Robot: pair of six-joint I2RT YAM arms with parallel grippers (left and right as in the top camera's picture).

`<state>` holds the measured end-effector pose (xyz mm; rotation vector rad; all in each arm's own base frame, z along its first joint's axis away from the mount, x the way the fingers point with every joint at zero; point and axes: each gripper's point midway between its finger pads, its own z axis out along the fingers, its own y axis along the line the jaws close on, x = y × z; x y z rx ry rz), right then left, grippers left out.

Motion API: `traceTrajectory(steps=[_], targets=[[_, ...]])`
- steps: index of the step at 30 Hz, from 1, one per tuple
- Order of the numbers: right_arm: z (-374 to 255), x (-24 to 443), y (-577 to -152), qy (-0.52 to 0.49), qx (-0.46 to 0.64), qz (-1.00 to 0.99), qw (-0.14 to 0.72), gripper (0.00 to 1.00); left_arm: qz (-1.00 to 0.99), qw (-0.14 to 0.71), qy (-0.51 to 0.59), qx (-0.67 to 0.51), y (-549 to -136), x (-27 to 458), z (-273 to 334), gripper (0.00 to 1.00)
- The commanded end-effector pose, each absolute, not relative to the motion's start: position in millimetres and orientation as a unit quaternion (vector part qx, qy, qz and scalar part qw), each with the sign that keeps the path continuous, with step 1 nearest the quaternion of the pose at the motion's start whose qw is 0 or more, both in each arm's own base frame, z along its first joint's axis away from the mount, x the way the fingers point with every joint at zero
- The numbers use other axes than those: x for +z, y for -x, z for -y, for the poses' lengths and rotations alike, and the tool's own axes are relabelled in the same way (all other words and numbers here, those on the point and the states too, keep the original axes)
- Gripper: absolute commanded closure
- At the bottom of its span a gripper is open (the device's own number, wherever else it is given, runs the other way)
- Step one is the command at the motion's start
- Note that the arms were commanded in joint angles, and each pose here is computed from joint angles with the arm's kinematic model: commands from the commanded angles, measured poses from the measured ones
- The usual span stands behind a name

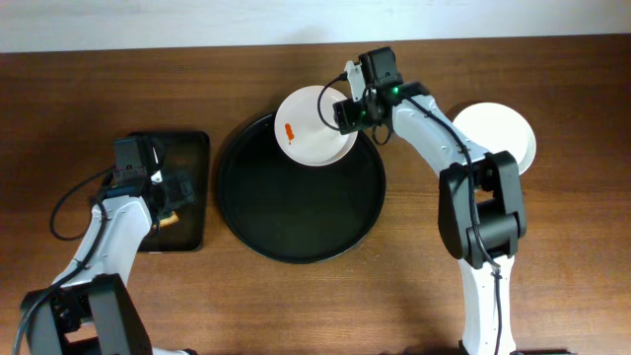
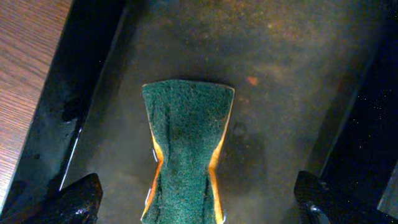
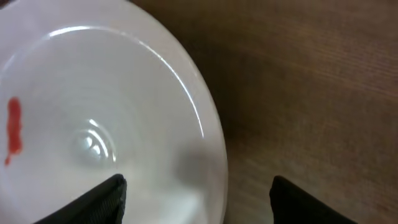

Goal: Clean dirty plates on tray and stack at the side
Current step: 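Grasp the last dirty plate rim with the right gripper, drag it onto round tray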

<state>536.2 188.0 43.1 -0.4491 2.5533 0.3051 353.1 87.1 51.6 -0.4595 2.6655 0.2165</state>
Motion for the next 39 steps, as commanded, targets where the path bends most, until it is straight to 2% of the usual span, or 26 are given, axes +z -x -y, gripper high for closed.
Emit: traceTrajectory(steps=[1, 2, 6, 7, 9, 12, 15, 17, 22, 24, 28, 29, 30, 31, 32, 33, 36, 38, 39], targets=[[-188, 34, -536, 0.17, 0.106, -0.94, 0.275, 0.34, -0.959, 0.219, 0.161, 0.076, -356, 56, -87, 0.03], [-188, 32, -536, 0.171, 0.106, -0.939, 0.279, 0.39, -0.959, 0.219, 0.161, 0.076, -356, 56, -87, 0.03], [-188, 33, -537, 0.171, 0.107, -0.938, 0.282, 0.92, -0.959, 0.22, 0.161, 0.076, -356, 56, -87, 0.03], [-187, 33, -537, 0.171, 0.106, -0.938, 0.282, 0.96, -0.959, 0.22, 0.161, 0.076, -356, 56, -88, 0.03], [-186, 48, -539, 0.178, 0.104, -0.934, 0.292, 0.96, -0.96, 0.218, 0.161, 0.076, -355, 55, -87, 0.03], [-179, 105, -536, 0.188, 0.09, -0.927, 0.313, 0.96, -0.961, 0.214, 0.159, 0.069, -354, 54, -85, 0.06], [-172, 144, -506, 0.189, 0.088, -0.934, 0.291, 0.96, -0.964, 0.209, 0.157, 0.058, -352, 53, -81, 0.07], [-165, 162, -472, 0.188, 0.087, -0.945, 0.254, 0.96, -0.966, 0.198, 0.157, 0.058, -347, 50, -80, 0.04], [-182, 146, -421, 0.19, 0.094, -0.963, 0.164, 0.96, -0.964, 0.207, 0.159, 0.047, -355, 45, -77, 0.01], [-195, 141, -406, 0.186, 0.093, -0.968, 0.142, 0.96, -0.968, 0.185, 0.161, 0.045, -356, 22, -77, 0.01], [-206, 137, -396, 0.179, 0.095, -0.971, 0.128, 0.96, -0.976, 0.138, 0.161, 0.044, -351, -22, -76, 0.08], [-207, 136, -395, 0.181, 0.095, -0.971, 0.128, 0.96, -0.977, 0.137, 0.16, 0.043, -352, -27, -76, 0.19], [-207, 136, -395, 0.181, 0.094, -0.971, 0.126, 0.96, -0.977, 0.137, 0.159, 0.036, -353, -29, -74, 0.56], [-207, 136, -395, 0.181, 0.094, -0.971, 0.126, 0.96, -0.976, 0.144, 0.159, 0.036, -357, -23, -74, 0.84], [-207, 136, -395, 0.181, 0.094, -0.971, 0.126, 0.96, -0.975, 0.151, 0.159, 0.036, -359, -15, -75, 0.98], [-207, 136, -395, 0.181, 0.094, -0.971, 0.126, 0.96, -0.974, 0.159, 0.159, 0.036, -362, -5, -75, 1.0], [-207, 136, -395, 0.181, 0.094, -0.971, 0.127, 0.96, -0.963, 0.216, 0.16, 0.036, -369, 48, -76, 0.97], [-207, 136, -395, 0.181, 0.094, -0.971, 0.126, 0.96, -0.96, 0.226, 0.16, 0.036, -371, 55, -77, 0.4], [-207, 136, -395, 0.181, 0.094, -0.971, 0.125, 0.96, -0.962, 0.221, 0.159, 0.036, -369, 51, -76, 0.23]])
